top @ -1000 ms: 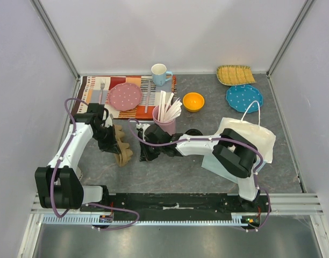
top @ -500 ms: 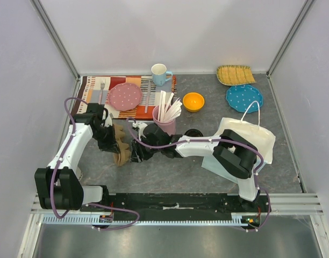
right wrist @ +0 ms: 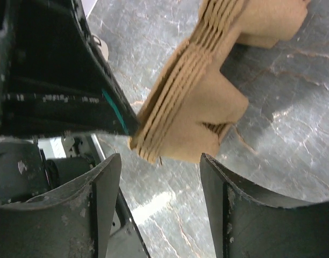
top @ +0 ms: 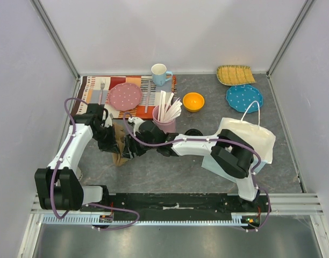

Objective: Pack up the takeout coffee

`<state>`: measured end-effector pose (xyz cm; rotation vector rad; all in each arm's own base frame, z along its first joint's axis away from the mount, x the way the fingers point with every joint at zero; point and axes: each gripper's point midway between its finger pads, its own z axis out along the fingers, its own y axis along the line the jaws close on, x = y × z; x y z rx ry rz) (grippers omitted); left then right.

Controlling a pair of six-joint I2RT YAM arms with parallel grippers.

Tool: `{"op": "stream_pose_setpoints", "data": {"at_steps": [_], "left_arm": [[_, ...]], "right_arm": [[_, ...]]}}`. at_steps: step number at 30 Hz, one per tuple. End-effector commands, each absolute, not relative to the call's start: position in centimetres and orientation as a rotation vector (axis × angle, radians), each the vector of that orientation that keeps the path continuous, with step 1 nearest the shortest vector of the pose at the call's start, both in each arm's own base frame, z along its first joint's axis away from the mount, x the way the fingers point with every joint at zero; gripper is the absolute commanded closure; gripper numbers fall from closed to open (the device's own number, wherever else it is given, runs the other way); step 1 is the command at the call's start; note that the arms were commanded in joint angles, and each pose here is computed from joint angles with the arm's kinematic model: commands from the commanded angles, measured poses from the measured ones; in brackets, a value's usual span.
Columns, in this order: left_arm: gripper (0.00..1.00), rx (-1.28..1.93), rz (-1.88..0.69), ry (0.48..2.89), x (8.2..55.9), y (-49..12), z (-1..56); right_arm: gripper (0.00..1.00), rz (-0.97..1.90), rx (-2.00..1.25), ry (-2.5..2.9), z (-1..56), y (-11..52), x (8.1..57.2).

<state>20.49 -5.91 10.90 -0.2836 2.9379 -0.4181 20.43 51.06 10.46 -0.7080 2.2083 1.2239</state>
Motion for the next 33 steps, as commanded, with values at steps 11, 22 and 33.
{"op": "stream_pose_setpoints", "data": {"at_steps": [11,22,33], "left_arm": [[0.98,-0.244,-0.405,2.892,21.0,-5.6,11.3],[0.98,-0.23,-0.393,2.875,21.4,-5.2,11.8],[0.98,-0.23,-0.433,2.87,21.1,-5.7,12.1]], "right_arm": [[0.44,1.172,-0.686,2.199,10.1,53.3,21.5],[0.39,1.232,-0.695,2.139,11.6,52.8,21.2],[0.42,1.218,-0.665,2.173,11.2,53.6,22.1]]}}
